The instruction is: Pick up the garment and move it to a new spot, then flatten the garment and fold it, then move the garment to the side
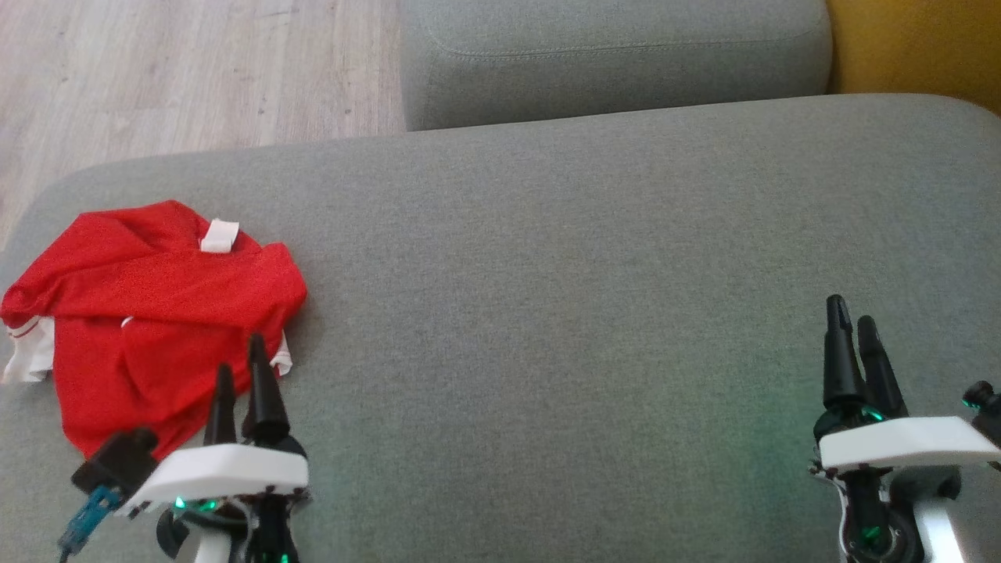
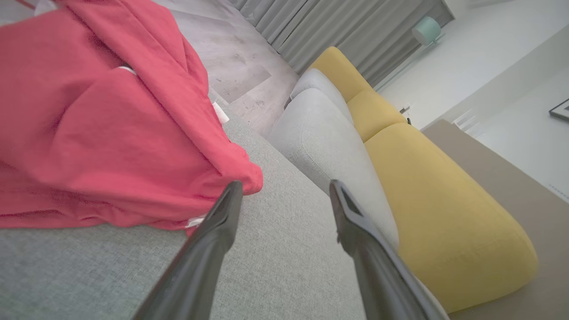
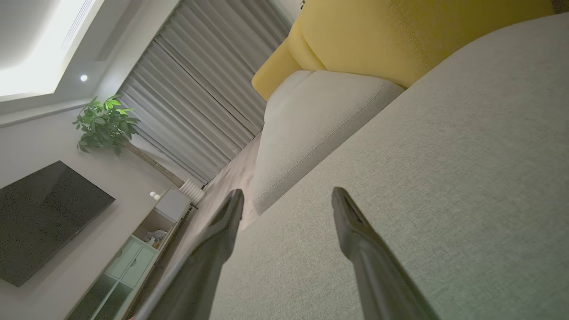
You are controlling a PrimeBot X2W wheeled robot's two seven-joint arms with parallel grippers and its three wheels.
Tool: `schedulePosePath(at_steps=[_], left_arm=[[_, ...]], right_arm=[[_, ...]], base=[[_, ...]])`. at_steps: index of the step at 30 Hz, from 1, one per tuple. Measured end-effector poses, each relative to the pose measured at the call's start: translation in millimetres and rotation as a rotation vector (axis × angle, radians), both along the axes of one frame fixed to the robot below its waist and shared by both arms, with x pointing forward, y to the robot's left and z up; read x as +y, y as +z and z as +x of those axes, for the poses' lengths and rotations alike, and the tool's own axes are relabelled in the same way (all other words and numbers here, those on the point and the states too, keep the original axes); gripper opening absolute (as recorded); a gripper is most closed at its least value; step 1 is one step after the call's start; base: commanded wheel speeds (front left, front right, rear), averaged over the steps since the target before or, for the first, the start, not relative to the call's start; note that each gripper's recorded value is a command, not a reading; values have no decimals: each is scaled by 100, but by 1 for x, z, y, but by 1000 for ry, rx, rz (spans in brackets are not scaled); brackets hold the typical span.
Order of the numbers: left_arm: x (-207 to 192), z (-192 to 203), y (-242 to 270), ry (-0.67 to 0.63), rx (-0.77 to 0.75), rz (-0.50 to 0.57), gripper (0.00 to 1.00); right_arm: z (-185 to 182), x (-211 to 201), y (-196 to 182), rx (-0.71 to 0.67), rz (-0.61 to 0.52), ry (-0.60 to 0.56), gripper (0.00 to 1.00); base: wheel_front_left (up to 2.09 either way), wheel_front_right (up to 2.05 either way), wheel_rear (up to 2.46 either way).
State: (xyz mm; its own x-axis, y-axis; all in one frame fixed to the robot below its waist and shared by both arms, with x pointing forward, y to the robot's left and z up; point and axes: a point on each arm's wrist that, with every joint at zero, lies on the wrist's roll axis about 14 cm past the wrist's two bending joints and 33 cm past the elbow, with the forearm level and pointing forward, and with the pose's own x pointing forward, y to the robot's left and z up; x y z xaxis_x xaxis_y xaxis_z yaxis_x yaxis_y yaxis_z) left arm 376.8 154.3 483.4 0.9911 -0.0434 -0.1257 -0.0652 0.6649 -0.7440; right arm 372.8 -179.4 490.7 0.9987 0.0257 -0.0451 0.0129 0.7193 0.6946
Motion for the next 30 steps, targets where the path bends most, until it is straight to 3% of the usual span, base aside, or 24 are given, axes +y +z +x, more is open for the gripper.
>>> schedulePosePath(at_steps=[30], left_arm=[[-49, 4, 2, -186, -78, 571, 100]], right_arm=[[3, 24, 29, -139, -439, 76, 100]], base=[[0, 0, 0]])
